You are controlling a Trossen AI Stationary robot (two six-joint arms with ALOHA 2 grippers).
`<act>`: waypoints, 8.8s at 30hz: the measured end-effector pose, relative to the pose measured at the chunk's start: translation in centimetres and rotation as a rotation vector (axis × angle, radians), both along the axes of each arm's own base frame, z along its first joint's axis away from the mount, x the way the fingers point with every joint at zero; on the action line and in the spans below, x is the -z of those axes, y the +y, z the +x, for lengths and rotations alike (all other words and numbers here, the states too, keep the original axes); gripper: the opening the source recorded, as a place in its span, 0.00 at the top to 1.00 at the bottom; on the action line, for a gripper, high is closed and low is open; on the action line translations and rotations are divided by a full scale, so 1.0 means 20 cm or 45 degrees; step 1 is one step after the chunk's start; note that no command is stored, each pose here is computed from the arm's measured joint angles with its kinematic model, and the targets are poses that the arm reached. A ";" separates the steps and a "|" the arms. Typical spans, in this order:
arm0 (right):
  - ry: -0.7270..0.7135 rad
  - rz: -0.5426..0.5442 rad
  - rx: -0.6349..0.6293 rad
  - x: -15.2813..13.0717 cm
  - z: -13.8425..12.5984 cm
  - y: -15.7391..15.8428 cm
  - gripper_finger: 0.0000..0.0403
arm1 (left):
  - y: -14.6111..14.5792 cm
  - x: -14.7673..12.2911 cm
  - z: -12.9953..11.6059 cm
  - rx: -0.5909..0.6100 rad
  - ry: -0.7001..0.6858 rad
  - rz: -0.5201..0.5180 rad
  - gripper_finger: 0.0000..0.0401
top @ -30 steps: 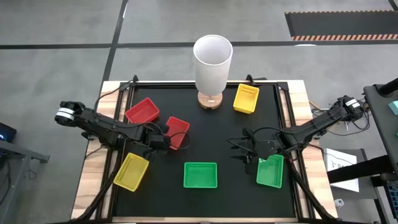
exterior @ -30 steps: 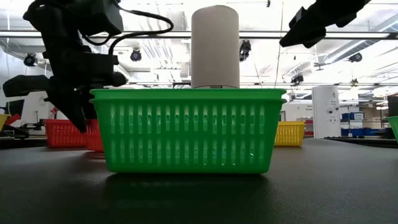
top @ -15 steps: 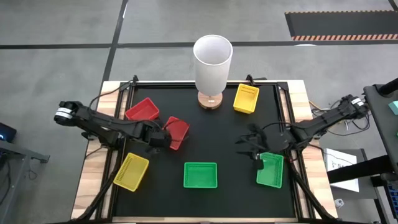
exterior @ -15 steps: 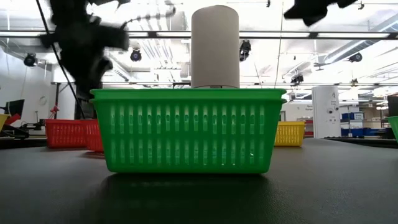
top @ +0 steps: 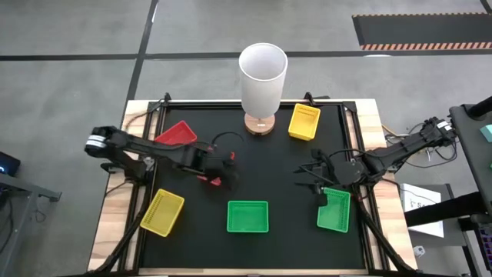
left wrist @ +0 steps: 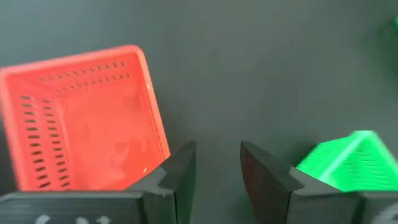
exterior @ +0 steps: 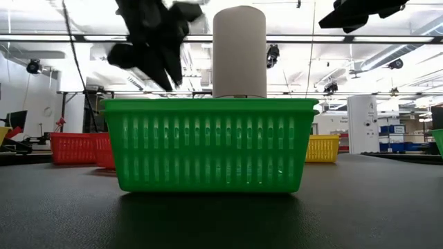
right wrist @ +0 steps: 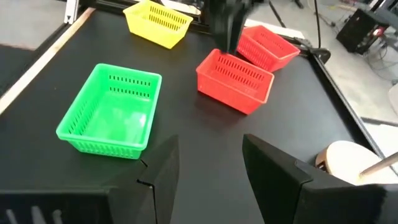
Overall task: Stack baskets by color
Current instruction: Stack the bottom red bin on the stacked red bins, then stack the right green bin on the stacked green bins
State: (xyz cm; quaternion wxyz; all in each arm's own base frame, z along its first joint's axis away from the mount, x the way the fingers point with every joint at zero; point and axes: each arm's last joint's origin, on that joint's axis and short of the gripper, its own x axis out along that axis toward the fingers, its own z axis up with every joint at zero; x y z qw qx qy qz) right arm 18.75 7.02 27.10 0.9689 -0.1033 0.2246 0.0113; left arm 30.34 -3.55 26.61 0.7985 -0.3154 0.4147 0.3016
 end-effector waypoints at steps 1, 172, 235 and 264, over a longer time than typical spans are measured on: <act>-0.004 -0.005 -0.004 0.00 0.00 0.00 0.59 | 0.00 0.02 0.03 0.001 0.030 -0.014 0.73; -0.129 0.406 -0.010 0.20 0.23 0.12 0.86 | -0.04 -0.01 -0.34 0.810 -0.677 0.807 0.75; 1.144 0.795 1.857 0.44 0.22 0.44 0.63 | -0.06 -0.05 -0.34 0.936 -0.689 1.007 0.75; 0.965 0.731 1.277 0.13 0.53 0.60 0.98 | -0.10 -0.10 -0.48 0.993 -0.782 1.005 0.75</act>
